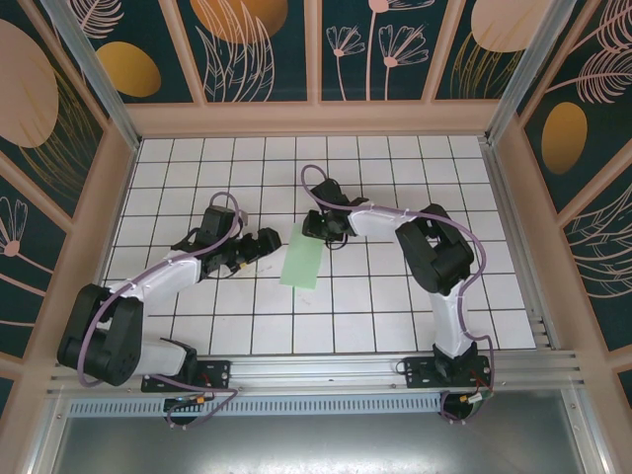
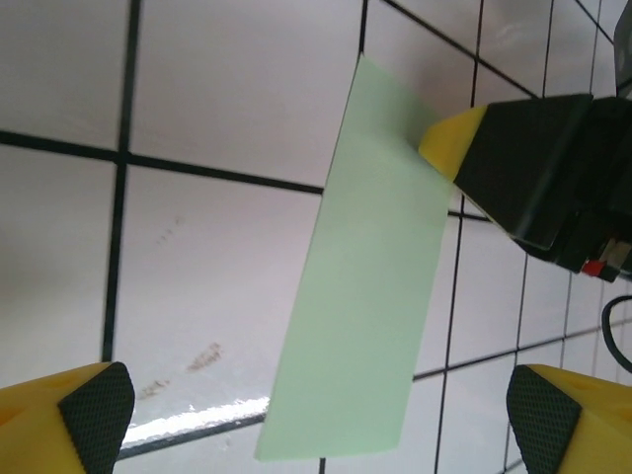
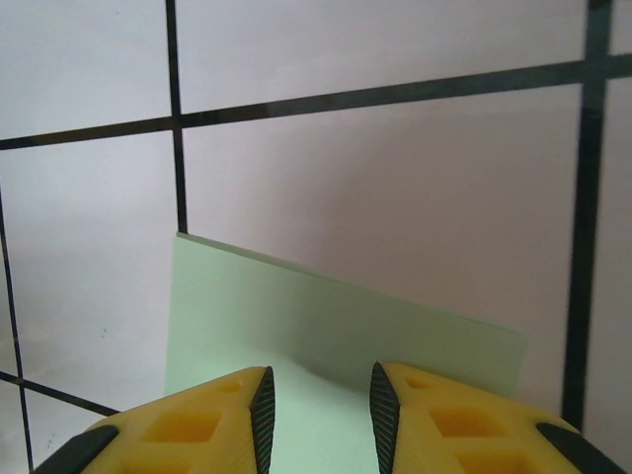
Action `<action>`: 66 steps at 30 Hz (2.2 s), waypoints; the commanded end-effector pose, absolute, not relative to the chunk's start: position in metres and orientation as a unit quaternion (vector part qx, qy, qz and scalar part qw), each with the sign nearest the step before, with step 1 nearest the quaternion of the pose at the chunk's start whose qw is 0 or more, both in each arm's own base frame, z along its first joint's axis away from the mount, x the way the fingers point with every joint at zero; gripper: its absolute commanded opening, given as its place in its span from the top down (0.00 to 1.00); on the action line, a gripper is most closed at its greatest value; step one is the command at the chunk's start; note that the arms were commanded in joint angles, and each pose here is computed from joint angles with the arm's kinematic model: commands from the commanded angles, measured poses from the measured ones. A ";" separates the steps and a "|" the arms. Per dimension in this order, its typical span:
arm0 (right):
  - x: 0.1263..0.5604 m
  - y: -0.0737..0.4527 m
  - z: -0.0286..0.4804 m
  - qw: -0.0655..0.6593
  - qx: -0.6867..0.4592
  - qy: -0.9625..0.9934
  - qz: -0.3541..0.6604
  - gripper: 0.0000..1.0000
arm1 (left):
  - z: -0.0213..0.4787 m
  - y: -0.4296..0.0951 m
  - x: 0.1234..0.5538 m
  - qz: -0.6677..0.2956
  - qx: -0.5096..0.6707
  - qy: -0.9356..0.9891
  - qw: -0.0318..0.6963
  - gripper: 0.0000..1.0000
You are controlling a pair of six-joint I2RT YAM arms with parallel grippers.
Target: Fold a paper plane with a square sheet of paper (pick it up from the middle)
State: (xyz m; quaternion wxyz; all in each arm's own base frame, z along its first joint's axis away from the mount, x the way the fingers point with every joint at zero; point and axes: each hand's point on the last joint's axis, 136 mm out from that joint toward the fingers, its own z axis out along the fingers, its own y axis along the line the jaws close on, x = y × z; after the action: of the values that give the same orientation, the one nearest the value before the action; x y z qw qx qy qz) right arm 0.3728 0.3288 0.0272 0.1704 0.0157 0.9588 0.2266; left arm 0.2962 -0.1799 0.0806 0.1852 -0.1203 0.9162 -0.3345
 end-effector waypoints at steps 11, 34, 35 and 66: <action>0.371 0.304 0.032 0.163 0.075 0.964 0.194 0.64 | 0.074 -0.208 0.283 -0.369 -0.126 0.912 0.128 0.05; 0.370 0.285 -0.017 0.123 0.058 0.980 0.146 0.69 | 0.035 -0.221 0.244 -0.330 -0.119 0.936 0.040 0.33; 0.370 0.285 -0.018 0.122 0.058 0.980 0.146 0.69 | 0.034 -0.221 0.244 -0.327 -0.118 0.937 0.040 0.33; 0.361 0.282 -0.030 0.107 0.055 0.981 0.154 0.70 | 0.038 -0.251 0.259 -0.358 -0.086 0.929 0.027 0.44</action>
State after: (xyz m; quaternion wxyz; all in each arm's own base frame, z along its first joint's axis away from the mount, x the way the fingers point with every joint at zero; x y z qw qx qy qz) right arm 0.3789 0.3021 0.0185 0.1486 0.0543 0.9676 0.1966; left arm 0.2550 -0.2399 0.0297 0.0241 -0.1050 0.9360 -0.3352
